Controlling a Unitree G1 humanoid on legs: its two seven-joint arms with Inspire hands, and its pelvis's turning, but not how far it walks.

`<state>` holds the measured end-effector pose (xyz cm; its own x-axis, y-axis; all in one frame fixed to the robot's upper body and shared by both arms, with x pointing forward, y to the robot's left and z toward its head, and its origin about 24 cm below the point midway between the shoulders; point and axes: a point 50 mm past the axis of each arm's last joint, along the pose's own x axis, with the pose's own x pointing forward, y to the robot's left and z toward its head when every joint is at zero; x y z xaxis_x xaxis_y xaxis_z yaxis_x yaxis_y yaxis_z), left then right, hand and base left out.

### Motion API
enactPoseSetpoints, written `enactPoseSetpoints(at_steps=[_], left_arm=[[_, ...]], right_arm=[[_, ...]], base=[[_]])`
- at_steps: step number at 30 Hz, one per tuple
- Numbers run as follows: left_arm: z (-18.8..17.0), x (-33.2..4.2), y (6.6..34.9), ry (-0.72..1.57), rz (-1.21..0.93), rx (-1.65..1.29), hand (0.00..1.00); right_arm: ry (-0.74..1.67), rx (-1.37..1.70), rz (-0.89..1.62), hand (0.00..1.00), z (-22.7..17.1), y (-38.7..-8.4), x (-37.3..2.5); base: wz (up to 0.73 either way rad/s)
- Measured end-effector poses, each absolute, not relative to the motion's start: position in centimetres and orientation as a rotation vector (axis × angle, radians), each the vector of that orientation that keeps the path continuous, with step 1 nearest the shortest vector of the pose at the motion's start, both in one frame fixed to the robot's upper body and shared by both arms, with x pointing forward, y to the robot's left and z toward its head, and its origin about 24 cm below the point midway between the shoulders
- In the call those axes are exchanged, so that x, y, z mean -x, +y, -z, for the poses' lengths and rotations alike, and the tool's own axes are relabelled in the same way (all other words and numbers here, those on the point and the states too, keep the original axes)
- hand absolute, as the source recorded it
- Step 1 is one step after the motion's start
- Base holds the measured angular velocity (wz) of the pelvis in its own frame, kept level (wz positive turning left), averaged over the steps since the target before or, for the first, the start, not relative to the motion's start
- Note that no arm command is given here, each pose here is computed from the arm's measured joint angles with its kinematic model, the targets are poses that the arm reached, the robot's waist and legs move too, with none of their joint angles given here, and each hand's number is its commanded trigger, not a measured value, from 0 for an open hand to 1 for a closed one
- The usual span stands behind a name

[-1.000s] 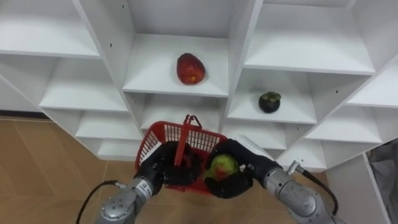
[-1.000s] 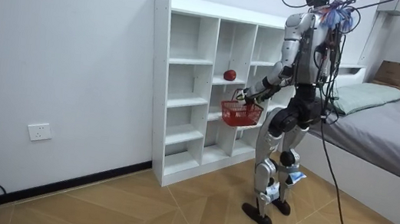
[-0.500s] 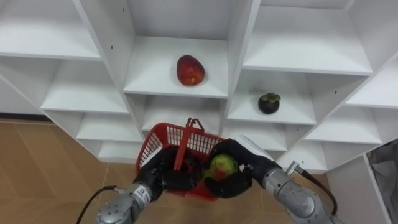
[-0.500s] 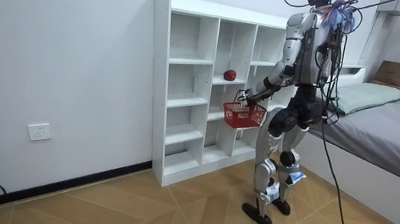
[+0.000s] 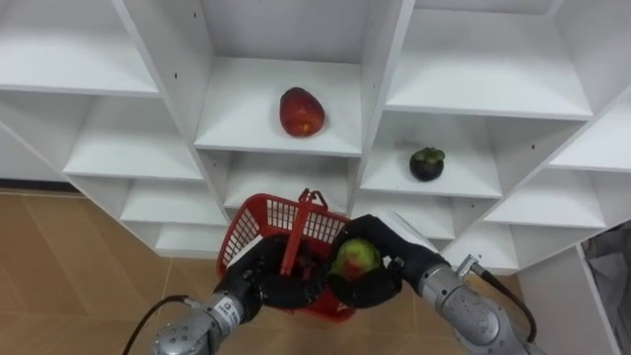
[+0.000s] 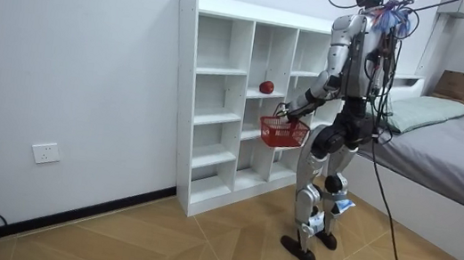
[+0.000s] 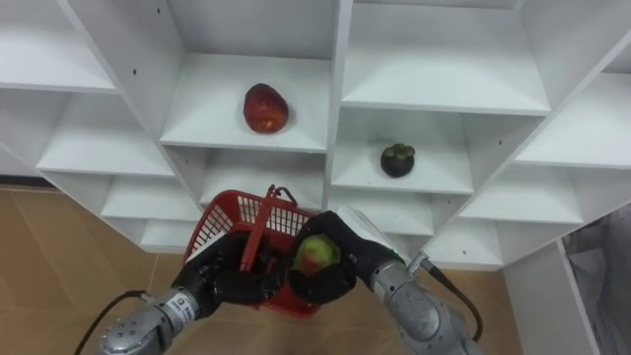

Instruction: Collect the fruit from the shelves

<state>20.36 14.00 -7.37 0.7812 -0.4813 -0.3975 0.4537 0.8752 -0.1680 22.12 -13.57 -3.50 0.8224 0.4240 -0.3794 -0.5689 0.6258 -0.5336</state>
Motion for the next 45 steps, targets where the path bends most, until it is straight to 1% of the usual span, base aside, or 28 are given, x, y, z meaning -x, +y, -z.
enactPoseSetpoints(at_steps=[8,9,10,11,18,23,45], left_arm=[[7.4,-20.3,14.0,0.449,0.519,0.064,1.0],[7.4,-20.3,13.9,0.45,0.524,0.067,1.0],[7.4,-20.3,13.9,0.454,0.526,0.068,1.0],[7.4,-20.2,13.9,0.454,0.526,0.068,1.0],[7.1,-20.4,13.7,0.44,0.533,0.072,1.0],[6.3,-20.8,13.0,0.394,0.555,0.09,1.0],[5.9,-20.9,12.5,0.376,0.566,0.133,1.0]], right_arm=[[0.23,0.693,-0.582,1.0,3.6,-13.6,-22.0],[0.23,0.695,-0.586,0.61,3.6,-13.5,-22.0],[0.23,0.698,-0.589,0.06,3.7,-13.5,-22.0],[0.23,0.698,-0.59,0.0,3.7,-13.5,-21.9],[0.229,0.7,-0.582,0.0,3.7,-13.6,-22.0],[0.231,0.699,-0.582,0.0,3.7,-13.6,-22.0],[0.226,0.701,-0.593,0.0,3.8,-13.2,-21.8]], base=[[0.0],[0.0],[0.0],[0.0],[0.0],[0.0],[0.0]])
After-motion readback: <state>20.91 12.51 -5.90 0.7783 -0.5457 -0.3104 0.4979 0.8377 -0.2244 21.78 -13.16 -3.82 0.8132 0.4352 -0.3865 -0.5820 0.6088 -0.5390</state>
